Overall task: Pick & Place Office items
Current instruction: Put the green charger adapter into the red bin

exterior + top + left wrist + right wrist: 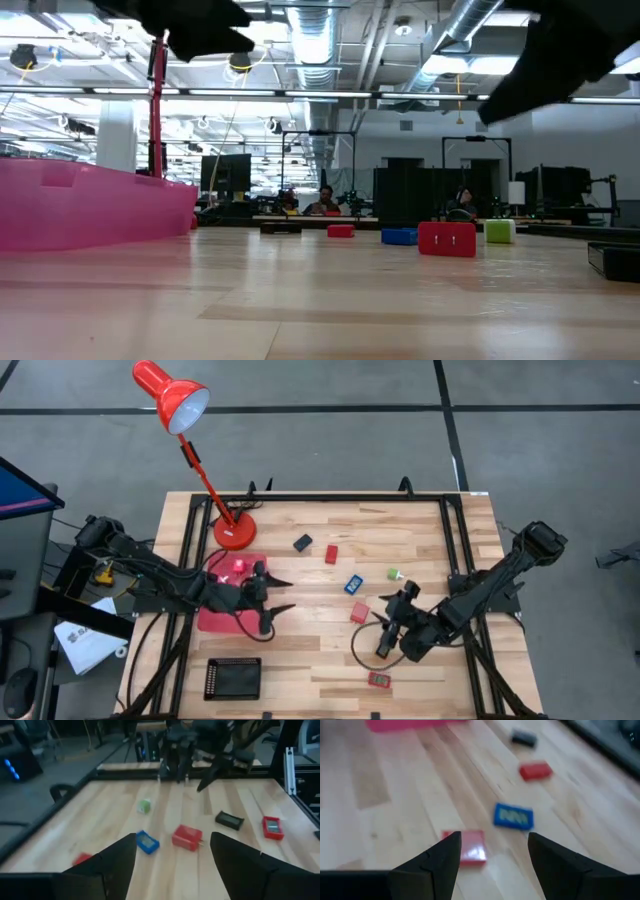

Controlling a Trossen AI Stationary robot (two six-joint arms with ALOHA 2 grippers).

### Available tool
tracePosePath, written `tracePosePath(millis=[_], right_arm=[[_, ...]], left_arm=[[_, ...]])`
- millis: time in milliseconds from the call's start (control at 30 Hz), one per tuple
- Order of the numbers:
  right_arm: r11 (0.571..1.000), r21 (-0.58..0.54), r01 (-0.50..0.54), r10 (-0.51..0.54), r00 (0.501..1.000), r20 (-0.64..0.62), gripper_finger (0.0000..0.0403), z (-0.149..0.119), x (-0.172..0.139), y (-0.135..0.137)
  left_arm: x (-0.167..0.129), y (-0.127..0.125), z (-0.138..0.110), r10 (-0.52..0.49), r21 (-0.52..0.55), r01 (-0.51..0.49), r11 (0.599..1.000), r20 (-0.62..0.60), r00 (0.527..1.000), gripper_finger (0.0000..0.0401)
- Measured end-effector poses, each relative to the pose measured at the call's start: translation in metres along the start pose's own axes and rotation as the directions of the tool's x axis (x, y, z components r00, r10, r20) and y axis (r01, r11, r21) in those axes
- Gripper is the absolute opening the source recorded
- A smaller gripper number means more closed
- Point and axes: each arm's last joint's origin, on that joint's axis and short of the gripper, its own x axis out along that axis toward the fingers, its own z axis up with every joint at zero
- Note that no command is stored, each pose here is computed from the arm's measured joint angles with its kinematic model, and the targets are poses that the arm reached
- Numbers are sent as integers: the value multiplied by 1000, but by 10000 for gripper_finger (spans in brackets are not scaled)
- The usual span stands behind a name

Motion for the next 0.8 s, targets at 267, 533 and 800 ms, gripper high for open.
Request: tracePosePath(millis=[267,533,800], right_arm=[[976,180,121,-79,972,-223,207,-4,13,-22],[973,127,194,-149,942,-300,162,8,36,-43],[992,9,123,-104,878,-467,209,20,64,-73]], left_arm=[[3,5,2,3,38,-3,999,7,1000,225],[3,5,2,-3,55,2,998,10,1000,217],[3,5,1,-4,67,3,998,7,1000,229]])
